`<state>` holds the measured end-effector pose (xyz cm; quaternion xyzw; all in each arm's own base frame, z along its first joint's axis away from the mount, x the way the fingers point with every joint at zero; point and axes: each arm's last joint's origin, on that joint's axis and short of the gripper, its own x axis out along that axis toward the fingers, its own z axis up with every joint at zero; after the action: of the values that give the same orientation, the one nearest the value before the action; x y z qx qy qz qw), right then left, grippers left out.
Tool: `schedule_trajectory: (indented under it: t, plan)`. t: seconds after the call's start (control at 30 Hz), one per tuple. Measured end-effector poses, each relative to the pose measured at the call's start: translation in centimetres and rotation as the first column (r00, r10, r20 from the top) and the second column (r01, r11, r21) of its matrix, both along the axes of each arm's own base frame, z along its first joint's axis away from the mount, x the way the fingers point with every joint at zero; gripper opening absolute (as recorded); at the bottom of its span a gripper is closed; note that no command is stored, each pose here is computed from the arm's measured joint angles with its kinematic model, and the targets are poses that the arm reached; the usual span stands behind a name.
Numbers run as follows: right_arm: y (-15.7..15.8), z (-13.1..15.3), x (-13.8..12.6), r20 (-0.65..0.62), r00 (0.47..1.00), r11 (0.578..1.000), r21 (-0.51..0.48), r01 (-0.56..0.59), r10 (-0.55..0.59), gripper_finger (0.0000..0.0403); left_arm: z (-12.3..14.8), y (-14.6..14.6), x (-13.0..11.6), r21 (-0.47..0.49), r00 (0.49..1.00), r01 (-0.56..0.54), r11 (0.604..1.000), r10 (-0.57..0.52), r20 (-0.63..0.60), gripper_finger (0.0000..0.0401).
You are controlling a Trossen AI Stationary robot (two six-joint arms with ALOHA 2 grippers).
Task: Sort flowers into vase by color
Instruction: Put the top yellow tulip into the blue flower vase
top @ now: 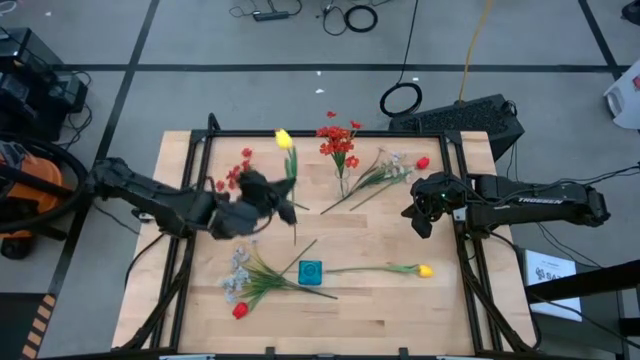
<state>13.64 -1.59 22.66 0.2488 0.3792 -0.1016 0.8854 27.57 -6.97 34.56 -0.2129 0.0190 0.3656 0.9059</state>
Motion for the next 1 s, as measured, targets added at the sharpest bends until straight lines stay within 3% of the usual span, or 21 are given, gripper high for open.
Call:
schedule_trajectory:
  t: [0.2, 0.33, 0.43, 0.67, 1.0]
  plan:
    - [0.0, 0.0, 0.0, 0.002, 1.0, 1.0, 0.008, 0.008, -0.008, 0.0, -1.4, -3.0, 1.4, 0.146, 0.975, 0.203, 0.968, -0.213, 0.058, 0.0]
    - [0.0, 0.0, 0.0, 0.002, 1.0, 1.0, 0.022, 0.021, -0.021, 0.0, -1.5, -3.6, 1.7, 0.23, 0.903, 0.355, 0.906, -0.396, 0.167, 0.0]
    - [0.0, 0.0, 0.0, 0.002, 0.999, 0.999, 0.034, 0.034, -0.034, 0.0, -1.9, -3.8, 1.6, 0.289, 0.859, 0.406, 0.867, -0.47, 0.203, 0.0]
    - [0.0, 0.0, 0.0, 0.001, 0.999, 0.998, 0.051, 0.045, -0.045, 0.0, -4.2, -5.2, 1.2, 0.3, 0.83, 0.474, 0.828, -0.534, 0.162, 0.0]
    - [0.0, 0.0, 0.0, 0.0, 0.998, 0.996, 0.069, 0.062, -0.062, 0.0, -5.7, -5.4, 1.6, 0.351, 0.853, 0.45, 0.821, -0.511, 0.102, 0.0]
